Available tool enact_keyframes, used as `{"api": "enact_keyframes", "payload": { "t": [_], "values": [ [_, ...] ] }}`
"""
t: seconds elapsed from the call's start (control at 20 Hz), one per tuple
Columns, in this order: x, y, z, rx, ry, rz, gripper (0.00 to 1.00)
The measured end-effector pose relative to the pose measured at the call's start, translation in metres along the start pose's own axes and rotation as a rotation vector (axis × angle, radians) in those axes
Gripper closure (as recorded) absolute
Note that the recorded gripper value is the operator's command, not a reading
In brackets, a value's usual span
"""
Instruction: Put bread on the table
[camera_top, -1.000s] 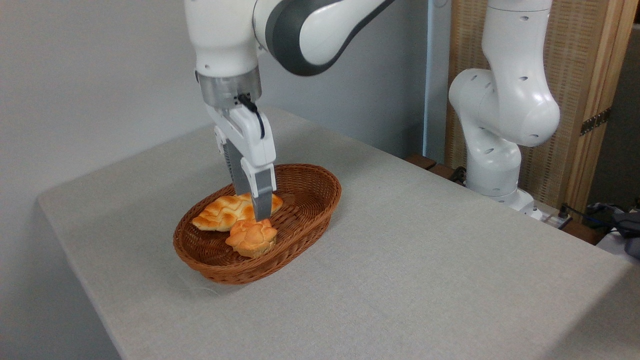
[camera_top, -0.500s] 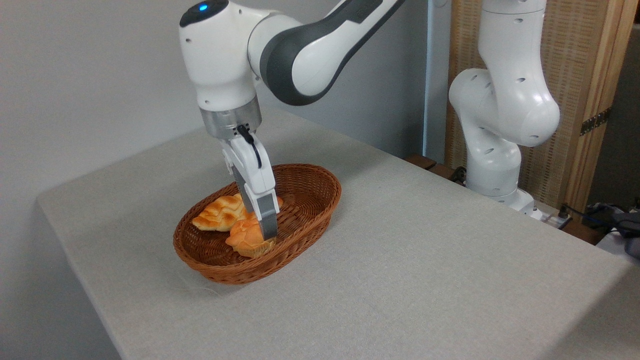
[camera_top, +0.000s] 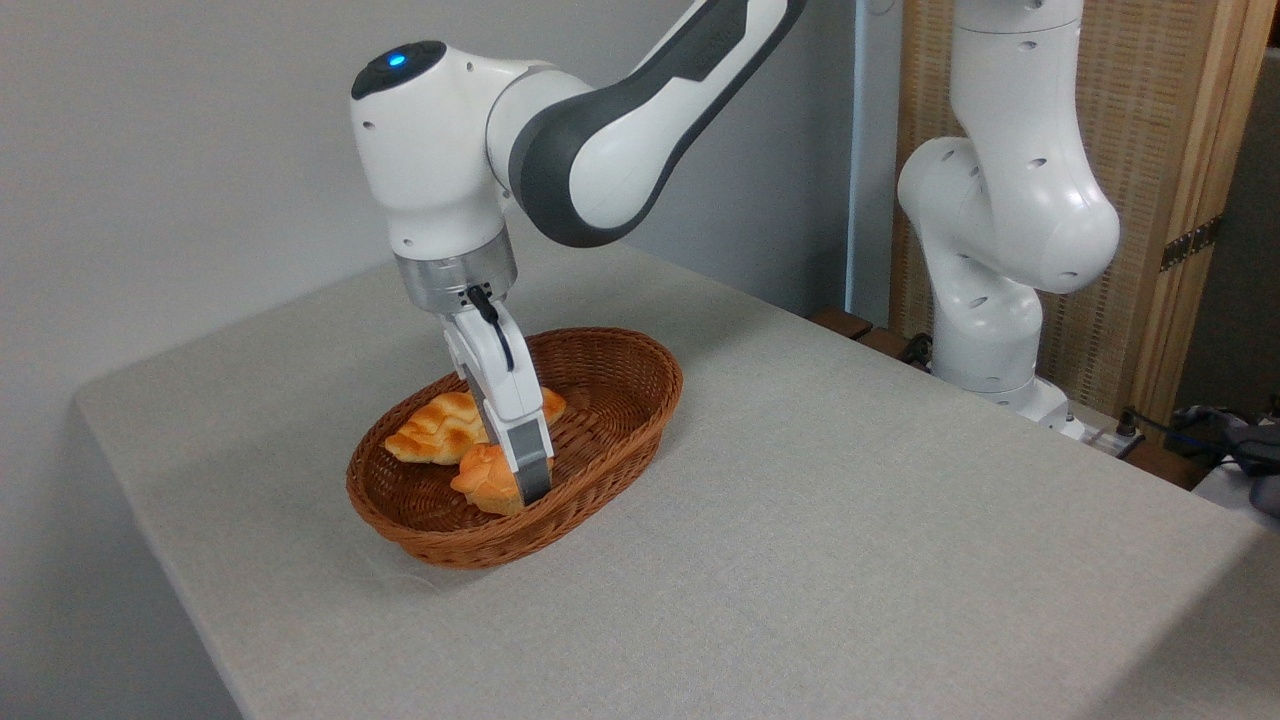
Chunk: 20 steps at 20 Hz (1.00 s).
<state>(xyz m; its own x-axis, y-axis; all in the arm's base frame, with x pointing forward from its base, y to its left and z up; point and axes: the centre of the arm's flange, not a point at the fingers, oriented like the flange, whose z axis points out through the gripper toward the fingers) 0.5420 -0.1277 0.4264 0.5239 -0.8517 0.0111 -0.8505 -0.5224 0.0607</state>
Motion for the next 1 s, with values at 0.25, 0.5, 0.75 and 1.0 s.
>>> {"api": "enact_keyframes", "payload": {
  "t": [0.25,0.5,0.75,1.0],
  "values": [
    [0.0023,0.0012,0.0030,-0.003,-0.003,0.005,0.54],
    [0.0029,0.0014,0.0026,-0.002,-0.003,0.006,0.57],
    [0.0032,0.0012,0.0017,-0.001,-0.001,0.006,0.56],
    [0.0046,0.0020,0.0007,0.001,0.000,0.009,0.56]
  ]
}}
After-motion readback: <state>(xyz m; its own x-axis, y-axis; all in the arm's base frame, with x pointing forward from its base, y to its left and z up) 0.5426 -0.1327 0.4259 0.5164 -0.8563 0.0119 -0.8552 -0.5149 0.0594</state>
